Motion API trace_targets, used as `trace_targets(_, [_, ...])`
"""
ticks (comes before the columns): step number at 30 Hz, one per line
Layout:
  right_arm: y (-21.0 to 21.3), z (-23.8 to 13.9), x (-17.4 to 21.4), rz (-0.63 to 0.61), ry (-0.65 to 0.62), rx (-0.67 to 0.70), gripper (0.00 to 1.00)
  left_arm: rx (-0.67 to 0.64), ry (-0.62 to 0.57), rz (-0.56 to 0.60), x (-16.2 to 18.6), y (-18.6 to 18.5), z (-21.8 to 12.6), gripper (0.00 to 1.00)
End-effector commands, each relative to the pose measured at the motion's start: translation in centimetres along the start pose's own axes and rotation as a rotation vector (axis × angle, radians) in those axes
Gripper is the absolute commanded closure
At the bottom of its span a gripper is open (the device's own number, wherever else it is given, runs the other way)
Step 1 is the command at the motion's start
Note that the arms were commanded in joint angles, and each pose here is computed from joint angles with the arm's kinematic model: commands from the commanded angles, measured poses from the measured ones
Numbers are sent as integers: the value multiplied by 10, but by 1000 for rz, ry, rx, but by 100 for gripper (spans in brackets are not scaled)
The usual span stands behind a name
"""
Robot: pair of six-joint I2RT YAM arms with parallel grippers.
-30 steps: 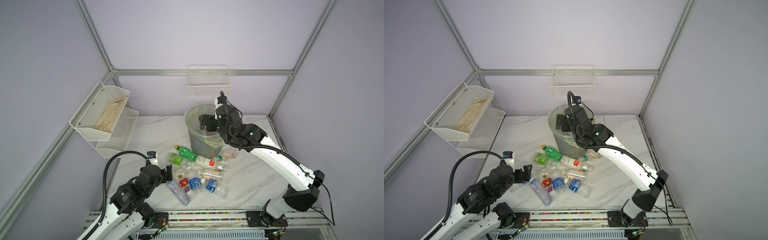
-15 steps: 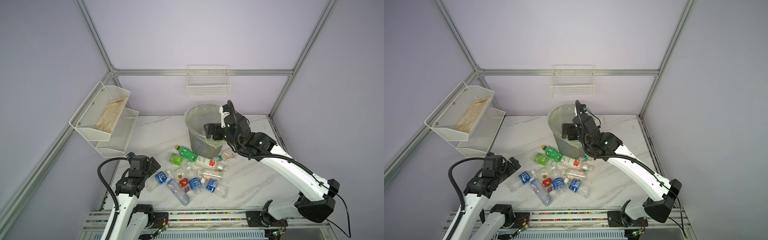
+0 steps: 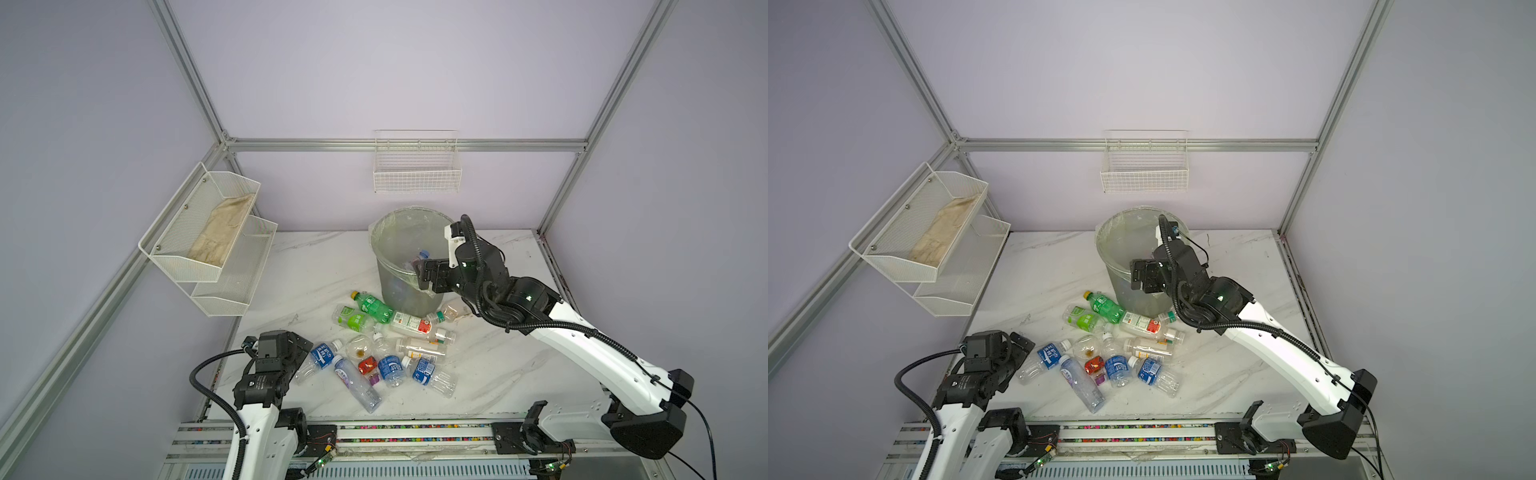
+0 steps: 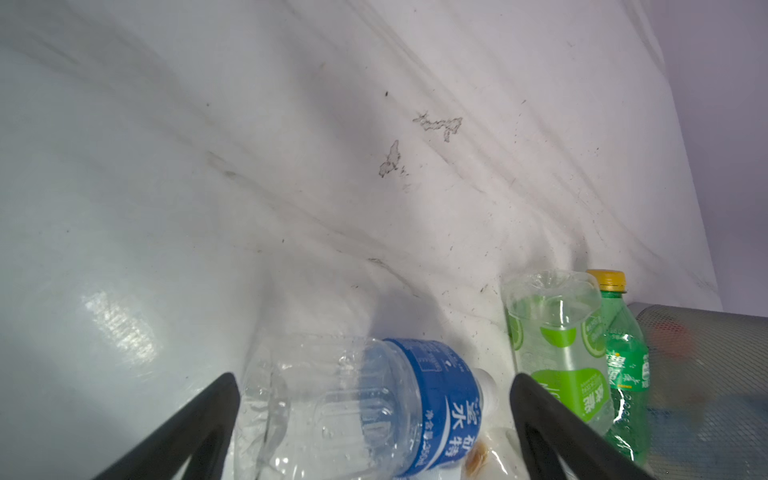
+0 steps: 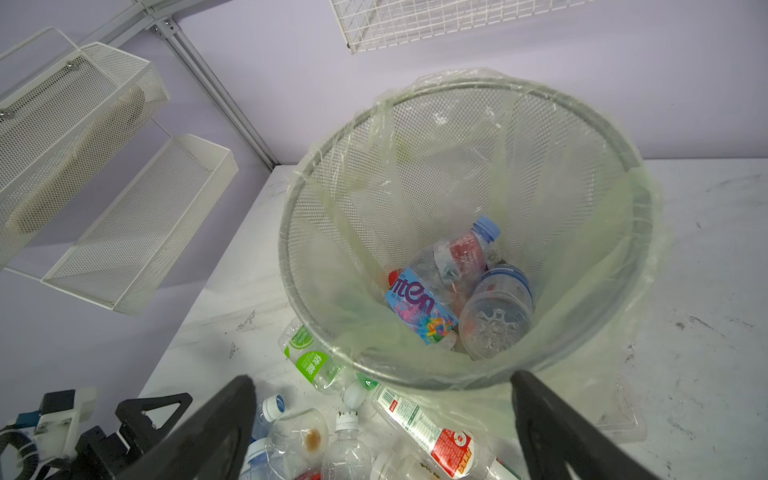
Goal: Throw the plastic bottles in the bin
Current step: 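Hold the right gripper above the bin while the left gripper lowers onto the blue-label bottle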
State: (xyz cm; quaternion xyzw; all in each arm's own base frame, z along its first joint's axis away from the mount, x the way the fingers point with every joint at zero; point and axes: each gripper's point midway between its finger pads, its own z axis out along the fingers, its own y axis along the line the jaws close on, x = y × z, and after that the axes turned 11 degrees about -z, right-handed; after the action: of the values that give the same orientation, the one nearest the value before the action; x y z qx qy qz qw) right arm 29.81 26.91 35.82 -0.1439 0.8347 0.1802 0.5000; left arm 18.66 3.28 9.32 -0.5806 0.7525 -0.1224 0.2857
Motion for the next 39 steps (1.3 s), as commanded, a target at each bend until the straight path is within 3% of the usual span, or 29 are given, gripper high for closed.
trace_targets(1, [1,-5,-6,23,-31,-11,3,-23,69,-92,18,16,13,0])
trace_targets(10, [3,3,-5,46,-35,-15,2,88,201,-121,47,-4,29,0])
trace_targets(24, [4,7,-3,68,-19,-13,3,212,284,69,73,-80,31,0])
trace_targets(29, [-1,5,-1,64,-22,6,2,145,187,146,53,-67,23,0])
trace_targets(39, [-1,5,1,53,-19,7,2,184,131,227,38,-80,0,0])
